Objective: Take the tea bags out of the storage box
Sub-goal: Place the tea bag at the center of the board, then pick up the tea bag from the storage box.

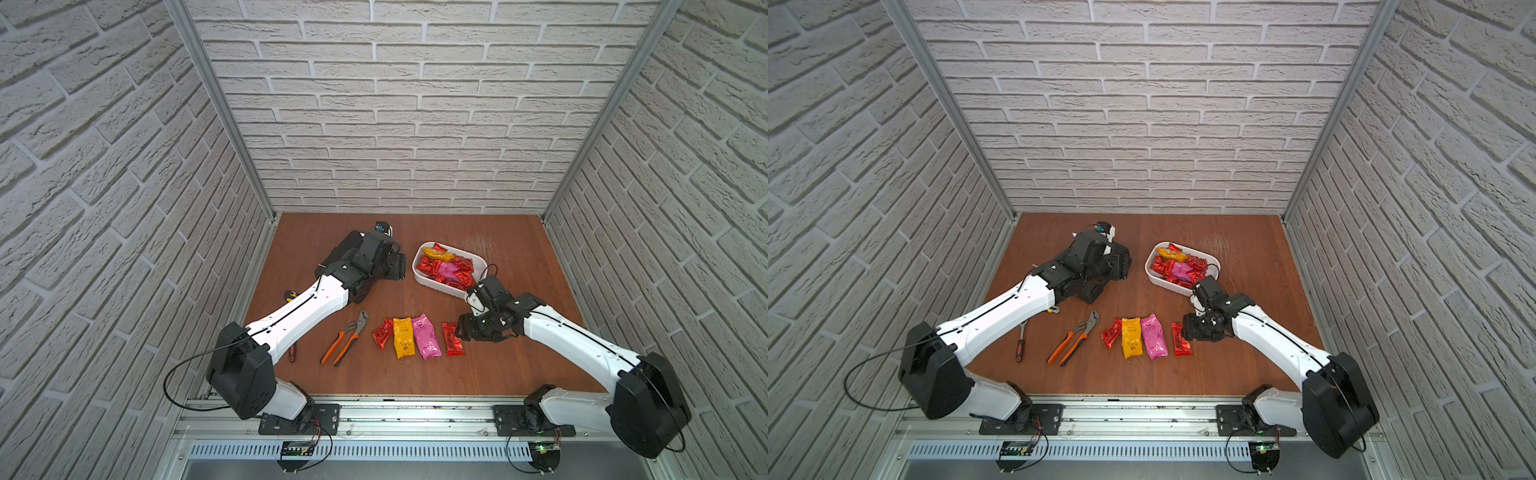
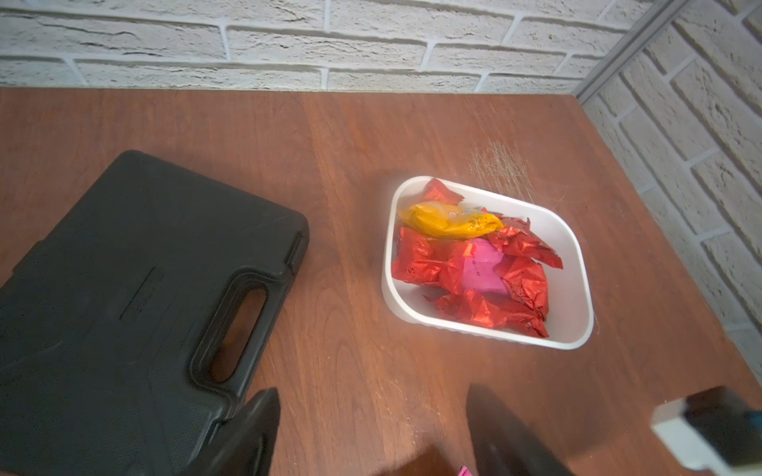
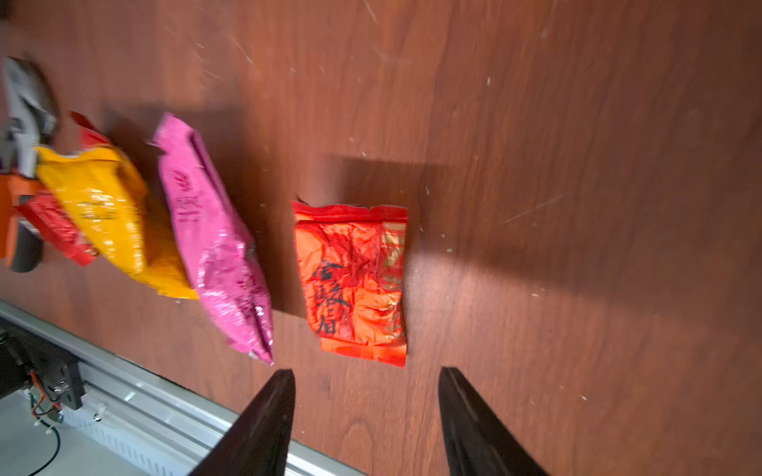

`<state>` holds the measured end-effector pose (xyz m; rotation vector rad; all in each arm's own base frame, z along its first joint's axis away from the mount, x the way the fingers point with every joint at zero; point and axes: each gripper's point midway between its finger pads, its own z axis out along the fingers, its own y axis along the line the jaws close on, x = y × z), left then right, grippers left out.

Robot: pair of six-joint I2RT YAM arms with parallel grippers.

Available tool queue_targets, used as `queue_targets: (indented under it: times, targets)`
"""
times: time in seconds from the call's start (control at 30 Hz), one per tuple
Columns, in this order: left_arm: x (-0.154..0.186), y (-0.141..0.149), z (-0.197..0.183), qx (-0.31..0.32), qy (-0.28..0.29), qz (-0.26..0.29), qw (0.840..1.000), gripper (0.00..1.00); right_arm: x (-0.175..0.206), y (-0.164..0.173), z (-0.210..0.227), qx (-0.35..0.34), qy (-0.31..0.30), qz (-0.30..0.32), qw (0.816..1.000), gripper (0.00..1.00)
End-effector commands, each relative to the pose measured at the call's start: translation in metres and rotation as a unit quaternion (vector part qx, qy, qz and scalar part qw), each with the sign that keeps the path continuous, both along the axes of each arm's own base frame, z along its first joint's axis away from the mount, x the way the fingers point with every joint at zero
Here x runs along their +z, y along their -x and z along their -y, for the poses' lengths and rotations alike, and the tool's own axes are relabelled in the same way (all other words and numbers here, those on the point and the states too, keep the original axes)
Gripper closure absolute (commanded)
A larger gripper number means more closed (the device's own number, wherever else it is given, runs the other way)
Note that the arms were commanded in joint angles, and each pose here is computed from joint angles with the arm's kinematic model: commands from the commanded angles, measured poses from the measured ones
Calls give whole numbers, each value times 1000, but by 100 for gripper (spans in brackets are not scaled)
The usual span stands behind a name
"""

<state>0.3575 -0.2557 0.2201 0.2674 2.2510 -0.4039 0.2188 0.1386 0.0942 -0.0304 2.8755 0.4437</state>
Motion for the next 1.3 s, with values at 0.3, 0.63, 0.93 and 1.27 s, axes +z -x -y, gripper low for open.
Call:
queue_targets:
  times: [0.3,0.63,0.93,1.27]
  targets:
    - [-32,2,66,-154,-120,-35,980,24,140,-46,61,-63,107,266,956,41]
    - [-59,-21,92,-170,-150,-121,966,24,163,-63,67,-93,105,297,944,45]
    - [-48,-45,99,-340,-267,0,902,32,151,-63,68,-91,99,275,952,45]
    - [-70,-47,88,-475,-297,7,828,35,154,-56,72,-94,97,269,954,45]
